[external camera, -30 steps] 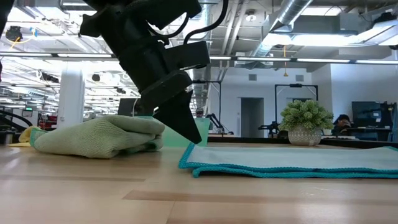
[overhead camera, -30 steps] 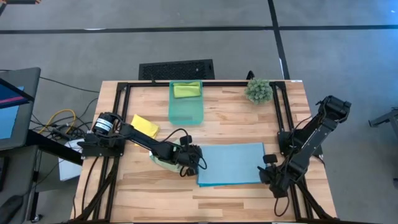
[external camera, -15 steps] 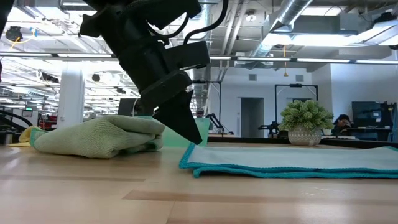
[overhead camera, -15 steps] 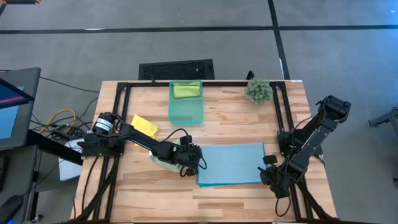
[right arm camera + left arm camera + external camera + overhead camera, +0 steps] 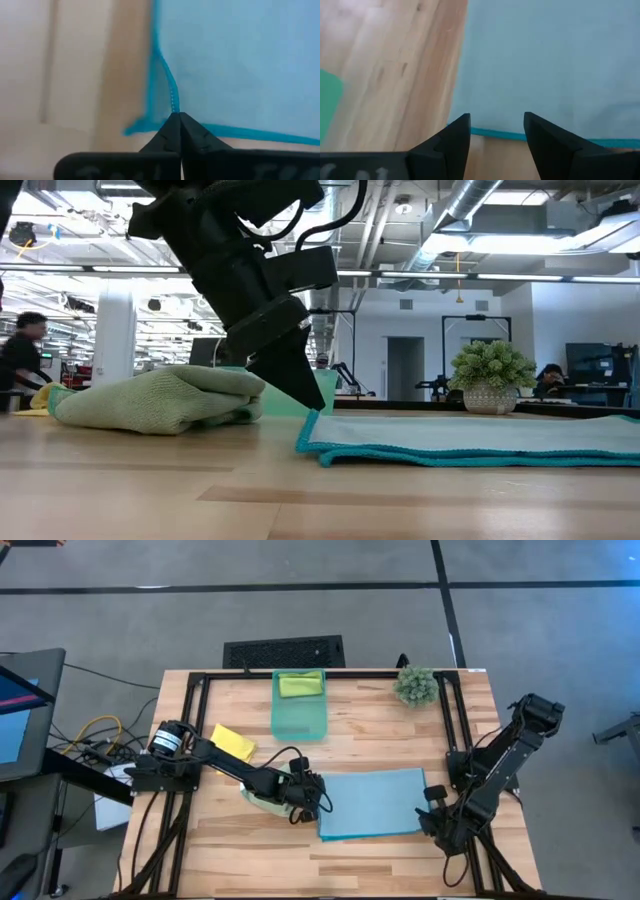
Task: Fold microfiber towels
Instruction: Fold the blue microfiber cloth
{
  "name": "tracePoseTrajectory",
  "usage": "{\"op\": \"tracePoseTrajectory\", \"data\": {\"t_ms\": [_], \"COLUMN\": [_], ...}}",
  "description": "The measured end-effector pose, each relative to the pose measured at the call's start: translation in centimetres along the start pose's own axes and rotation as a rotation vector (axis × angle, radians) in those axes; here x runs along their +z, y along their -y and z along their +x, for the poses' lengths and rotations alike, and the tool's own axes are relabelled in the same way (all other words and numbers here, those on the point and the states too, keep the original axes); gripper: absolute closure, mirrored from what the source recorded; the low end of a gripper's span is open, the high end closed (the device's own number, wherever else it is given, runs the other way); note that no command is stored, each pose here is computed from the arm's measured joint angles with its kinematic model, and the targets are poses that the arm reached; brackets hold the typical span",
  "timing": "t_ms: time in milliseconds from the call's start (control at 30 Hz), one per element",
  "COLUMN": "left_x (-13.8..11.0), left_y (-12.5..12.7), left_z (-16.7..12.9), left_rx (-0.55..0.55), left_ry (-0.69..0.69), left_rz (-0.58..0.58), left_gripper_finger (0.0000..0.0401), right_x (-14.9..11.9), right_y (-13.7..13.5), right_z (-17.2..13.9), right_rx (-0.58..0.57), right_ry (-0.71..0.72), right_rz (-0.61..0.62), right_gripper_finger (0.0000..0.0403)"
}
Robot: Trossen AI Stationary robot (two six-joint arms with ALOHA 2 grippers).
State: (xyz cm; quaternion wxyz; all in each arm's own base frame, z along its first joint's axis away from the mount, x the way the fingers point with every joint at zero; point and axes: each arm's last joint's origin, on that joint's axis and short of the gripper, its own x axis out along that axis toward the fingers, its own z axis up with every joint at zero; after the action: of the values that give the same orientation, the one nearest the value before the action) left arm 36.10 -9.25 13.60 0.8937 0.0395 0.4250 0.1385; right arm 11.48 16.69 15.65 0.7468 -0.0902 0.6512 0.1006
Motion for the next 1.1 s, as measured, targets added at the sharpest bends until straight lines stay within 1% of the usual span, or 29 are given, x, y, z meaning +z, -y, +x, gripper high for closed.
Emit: {"op": "tracePoseTrajectory", "data": {"t_ms": [167,233,267,333,400,467,533,633,767,967,1100], "left_x": [0.2,0.5,0.5,0.6,0.9,0.9,0.9,0.7,0.7,0.8,0.8], "left_y": [-0.2,-0.1,0.0,0.4,0.7,0.7,0.8,0.9,1.0,0.9,1.0], "left_z": [-0.3,-0.5,-0.6,-0.8,-0.9,-0.9,-0.8,-0.5,-0.5,-0.5,-0.5], "left_rx": [0.12,0.154,0.162,0.159,0.136,0.104,0.072,0.044,0.042,0.041,0.019], "left_ry": [0.046,0.08,0.092,0.117,0.137,0.132,0.127,0.114,0.116,0.121,0.116], "left_rz": [0.004,0.013,0.02,0.037,0.04,0.04,0.039,0.042,0.041,0.04,0.042], "left_gripper_finger": [0.0222,0.0222,0.0222,0.0222,0.0222,0.0222,0.0222,0.0222,0.0222,0.0222,0.0222], "right_x": [0.9,0.9,0.9,0.5,0.0,-0.6,-1.0,-1.4,-1.6,-1.5,-1.3], "right_y": [0.5,0.4,0.4,0.1,-0.2,-0.6,-0.9,-1.3,-1.4,-1.6,-2.0], "right_z": [-3.1,-3.9,-4.1,-4.1,-3.9,-3.7,-3.4,-2.7,-1.8,-1.7,-1.7], "right_rx": [-0.26,-0.311,-0.31,-0.261,-0.209,-0.181,-0.178,-0.153,-0.125,-0.105,-0.025], "right_ry": [0.064,0.072,0.06,0.008,-0.045,-0.068,-0.062,-0.037,-0.014,0.004,-0.015], "right_rz": [-0.036,-0.055,-0.069,-0.092,-0.099,-0.087,-0.074,-0.089,-0.088,-0.083,-0.099], "right_gripper_finger": [0.0397,0.0395,0.0394,0.0396,0.0398,0.0398,0.0397,0.0392,0.0392,0.0388,0.0371]}}
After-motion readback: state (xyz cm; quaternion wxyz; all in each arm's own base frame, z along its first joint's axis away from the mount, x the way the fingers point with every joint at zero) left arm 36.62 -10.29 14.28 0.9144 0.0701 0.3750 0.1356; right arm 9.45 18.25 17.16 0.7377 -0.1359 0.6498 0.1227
